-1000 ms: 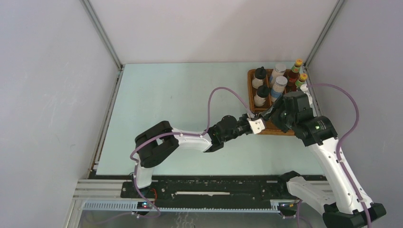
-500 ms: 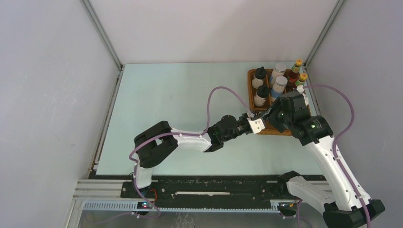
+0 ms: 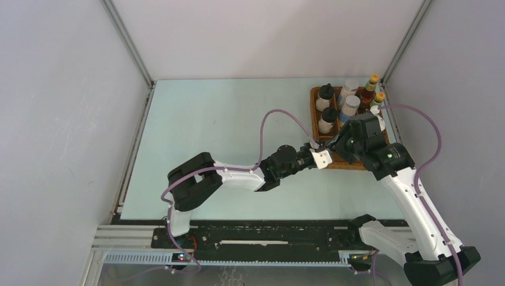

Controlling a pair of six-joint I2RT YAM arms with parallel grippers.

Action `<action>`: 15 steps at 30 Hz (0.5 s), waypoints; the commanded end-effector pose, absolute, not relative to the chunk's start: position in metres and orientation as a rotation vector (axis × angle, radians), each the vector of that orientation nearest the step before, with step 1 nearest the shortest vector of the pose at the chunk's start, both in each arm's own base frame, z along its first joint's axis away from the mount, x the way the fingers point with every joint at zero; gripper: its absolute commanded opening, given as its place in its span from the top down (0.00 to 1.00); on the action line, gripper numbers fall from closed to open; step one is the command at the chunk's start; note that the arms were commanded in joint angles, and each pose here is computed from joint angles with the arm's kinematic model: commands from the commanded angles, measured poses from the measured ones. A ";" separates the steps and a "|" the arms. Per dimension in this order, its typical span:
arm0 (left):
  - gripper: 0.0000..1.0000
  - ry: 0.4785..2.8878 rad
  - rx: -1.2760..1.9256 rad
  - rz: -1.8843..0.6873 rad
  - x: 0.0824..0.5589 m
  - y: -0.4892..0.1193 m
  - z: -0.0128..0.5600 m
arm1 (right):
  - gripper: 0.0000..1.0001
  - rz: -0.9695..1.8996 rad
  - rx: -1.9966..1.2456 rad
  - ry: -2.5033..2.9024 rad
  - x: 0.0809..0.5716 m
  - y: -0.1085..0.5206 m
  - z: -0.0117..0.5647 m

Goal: Organize the condiment bottles
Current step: Place the bottle in the storage box.

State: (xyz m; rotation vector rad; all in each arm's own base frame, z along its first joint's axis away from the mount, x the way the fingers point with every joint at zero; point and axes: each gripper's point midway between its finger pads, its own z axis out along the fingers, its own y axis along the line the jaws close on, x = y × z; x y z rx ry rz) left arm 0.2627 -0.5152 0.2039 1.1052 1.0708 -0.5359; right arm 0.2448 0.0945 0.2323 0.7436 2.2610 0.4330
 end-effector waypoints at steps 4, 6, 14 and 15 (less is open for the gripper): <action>1.00 0.950 1.029 -0.543 0.254 -0.506 0.254 | 0.47 0.414 0.752 2.236 0.254 0.089 0.233; 1.00 0.951 1.031 -0.542 0.254 -0.506 0.254 | 0.49 0.420 0.747 2.233 0.255 0.089 0.234; 1.00 0.950 1.030 -0.543 0.255 -0.506 0.252 | 0.59 0.417 0.751 2.237 0.257 0.087 0.233; 1.00 0.950 1.028 -0.542 0.255 -0.506 0.253 | 0.61 0.418 0.749 2.236 0.257 0.087 0.233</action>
